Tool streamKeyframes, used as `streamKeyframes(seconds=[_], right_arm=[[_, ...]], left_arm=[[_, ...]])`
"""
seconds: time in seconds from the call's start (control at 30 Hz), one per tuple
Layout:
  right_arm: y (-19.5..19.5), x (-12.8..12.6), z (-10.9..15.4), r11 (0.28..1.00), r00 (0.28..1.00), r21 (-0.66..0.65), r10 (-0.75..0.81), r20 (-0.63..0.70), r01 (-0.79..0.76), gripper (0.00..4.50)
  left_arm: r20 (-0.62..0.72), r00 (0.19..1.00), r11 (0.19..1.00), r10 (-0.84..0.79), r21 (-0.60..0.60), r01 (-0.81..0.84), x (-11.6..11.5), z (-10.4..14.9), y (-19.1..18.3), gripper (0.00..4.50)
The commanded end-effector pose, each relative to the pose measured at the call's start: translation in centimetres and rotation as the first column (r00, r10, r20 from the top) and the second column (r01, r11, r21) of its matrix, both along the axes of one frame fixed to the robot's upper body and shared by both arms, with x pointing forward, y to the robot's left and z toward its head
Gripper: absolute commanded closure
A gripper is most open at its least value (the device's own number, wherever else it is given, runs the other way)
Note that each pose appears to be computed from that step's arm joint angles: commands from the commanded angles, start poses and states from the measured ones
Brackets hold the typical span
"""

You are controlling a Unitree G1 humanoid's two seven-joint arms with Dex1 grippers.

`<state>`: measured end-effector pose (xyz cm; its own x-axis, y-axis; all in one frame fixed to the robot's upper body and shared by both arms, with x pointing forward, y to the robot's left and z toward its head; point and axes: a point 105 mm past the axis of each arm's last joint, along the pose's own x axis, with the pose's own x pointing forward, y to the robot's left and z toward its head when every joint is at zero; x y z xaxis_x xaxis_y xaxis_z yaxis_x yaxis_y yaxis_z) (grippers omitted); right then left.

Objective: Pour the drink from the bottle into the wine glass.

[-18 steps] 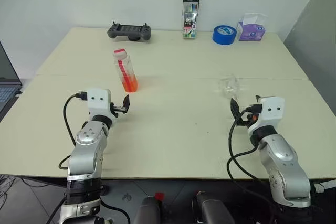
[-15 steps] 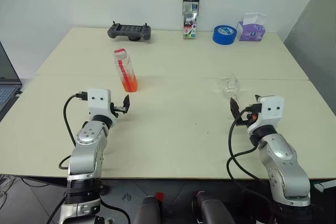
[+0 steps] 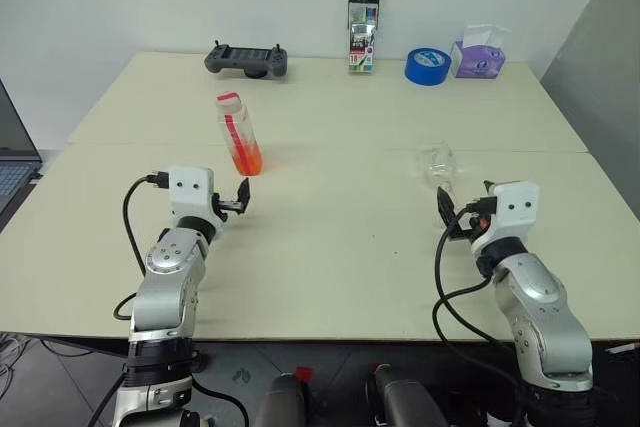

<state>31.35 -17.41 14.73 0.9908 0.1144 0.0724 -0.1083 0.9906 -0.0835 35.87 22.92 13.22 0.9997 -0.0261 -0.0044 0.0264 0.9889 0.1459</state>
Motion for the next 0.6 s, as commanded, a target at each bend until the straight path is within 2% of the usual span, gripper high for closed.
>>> streamKeyframes(seconds=[0.03, 0.47, 0.53, 0.6], right_arm=[[-0.6, -0.2, 1.2, 1.000, 0.999, -0.004, -0.018, 0.045, 0.018, 0.04], [-0.6, 0.0, 2.4, 1.000, 0.997, -0.008, 0.007, 0.071, -0.006, 0.04], [0.1, 0.4, 3.5, 0.997, 0.993, 0.010, 0.071, 0.092, -0.072, 0.04], [2.3, 0.6, 5.4, 0.965, 0.960, 0.025, 0.256, 0.114, -0.260, 0.04]], left_arm=[[0.062, 0.998, 1.000, -0.014, 0.022, 0.013, 0.2, 1.7, -0.2, 0.00], [0.074, 0.997, 1.000, -0.005, 0.024, 0.003, 0.5, 2.1, 0.0, 0.00], [0.075, 0.997, 0.999, -0.010, 0.031, 0.008, 0.7, 2.2, -0.1, 0.00], [0.077, 0.997, 0.999, -0.024, 0.039, 0.021, 0.9, 2.3, -0.4, 0.00]])
